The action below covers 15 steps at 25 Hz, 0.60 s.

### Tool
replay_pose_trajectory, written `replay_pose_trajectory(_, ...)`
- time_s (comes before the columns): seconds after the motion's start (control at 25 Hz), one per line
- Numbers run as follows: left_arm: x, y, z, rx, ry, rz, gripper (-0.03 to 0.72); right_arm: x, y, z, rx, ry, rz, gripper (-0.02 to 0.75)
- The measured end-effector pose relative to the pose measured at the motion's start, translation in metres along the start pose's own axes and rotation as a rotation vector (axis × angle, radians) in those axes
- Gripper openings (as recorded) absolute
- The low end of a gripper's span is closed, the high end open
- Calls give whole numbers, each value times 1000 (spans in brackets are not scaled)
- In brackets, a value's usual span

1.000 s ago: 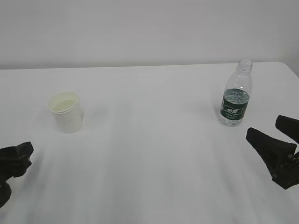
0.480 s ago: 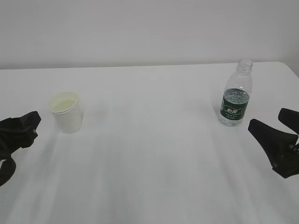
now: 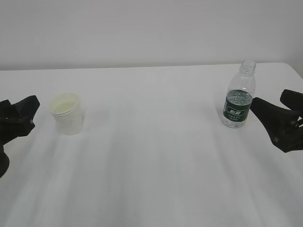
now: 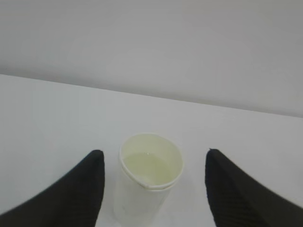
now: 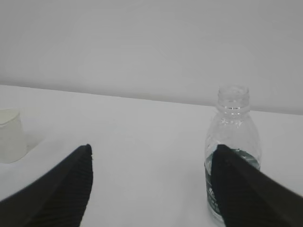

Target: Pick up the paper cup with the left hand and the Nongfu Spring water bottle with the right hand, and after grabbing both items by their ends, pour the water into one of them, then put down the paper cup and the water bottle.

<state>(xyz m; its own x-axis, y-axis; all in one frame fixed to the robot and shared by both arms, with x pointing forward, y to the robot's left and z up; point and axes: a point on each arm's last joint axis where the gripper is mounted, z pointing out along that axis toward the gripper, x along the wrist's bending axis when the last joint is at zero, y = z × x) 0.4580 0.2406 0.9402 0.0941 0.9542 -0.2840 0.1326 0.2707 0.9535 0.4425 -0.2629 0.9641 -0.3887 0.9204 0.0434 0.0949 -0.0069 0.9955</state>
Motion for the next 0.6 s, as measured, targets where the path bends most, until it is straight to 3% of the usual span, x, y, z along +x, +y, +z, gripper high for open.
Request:
replay_pose_trajectory(0.24, -4, 13, 0, -57, -18, 7, 478, -3, 11, 9, -29, 14, -7, 591)
replay_pose_trajectory(0.6, -28, 58, 27, -244, -96, -16, 477, -11, 42, 22, -43, -17, -73, 591)
